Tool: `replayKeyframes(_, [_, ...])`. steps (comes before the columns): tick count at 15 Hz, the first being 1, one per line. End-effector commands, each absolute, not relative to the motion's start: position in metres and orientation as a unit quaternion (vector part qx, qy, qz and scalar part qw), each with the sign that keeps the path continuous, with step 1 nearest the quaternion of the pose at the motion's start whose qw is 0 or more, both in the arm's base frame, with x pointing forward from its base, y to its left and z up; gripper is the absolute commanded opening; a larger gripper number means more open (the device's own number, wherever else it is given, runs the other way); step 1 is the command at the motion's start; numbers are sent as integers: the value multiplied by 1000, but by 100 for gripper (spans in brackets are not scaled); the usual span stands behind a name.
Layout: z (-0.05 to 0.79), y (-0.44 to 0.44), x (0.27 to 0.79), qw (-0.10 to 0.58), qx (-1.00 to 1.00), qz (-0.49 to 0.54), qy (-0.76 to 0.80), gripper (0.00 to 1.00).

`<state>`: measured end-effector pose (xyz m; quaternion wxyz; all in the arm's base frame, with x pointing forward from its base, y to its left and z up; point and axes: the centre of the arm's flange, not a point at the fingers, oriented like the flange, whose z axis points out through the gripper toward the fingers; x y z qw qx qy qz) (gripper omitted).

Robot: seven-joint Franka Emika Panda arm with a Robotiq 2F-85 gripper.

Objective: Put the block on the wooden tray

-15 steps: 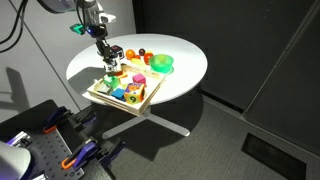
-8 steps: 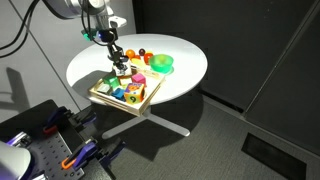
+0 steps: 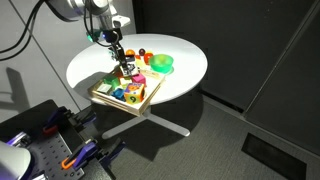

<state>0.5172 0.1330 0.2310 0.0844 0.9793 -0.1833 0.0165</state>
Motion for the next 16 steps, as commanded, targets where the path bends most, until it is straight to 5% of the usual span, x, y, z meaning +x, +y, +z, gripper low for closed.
replayKeyframes(1, [239,135,504,90,979,35,-182,93])
replayKeyframes(3, [240,138,501,92,980,37,-175,100])
replayKeyframes(16, [268,170,467,67,985,82,-139,100])
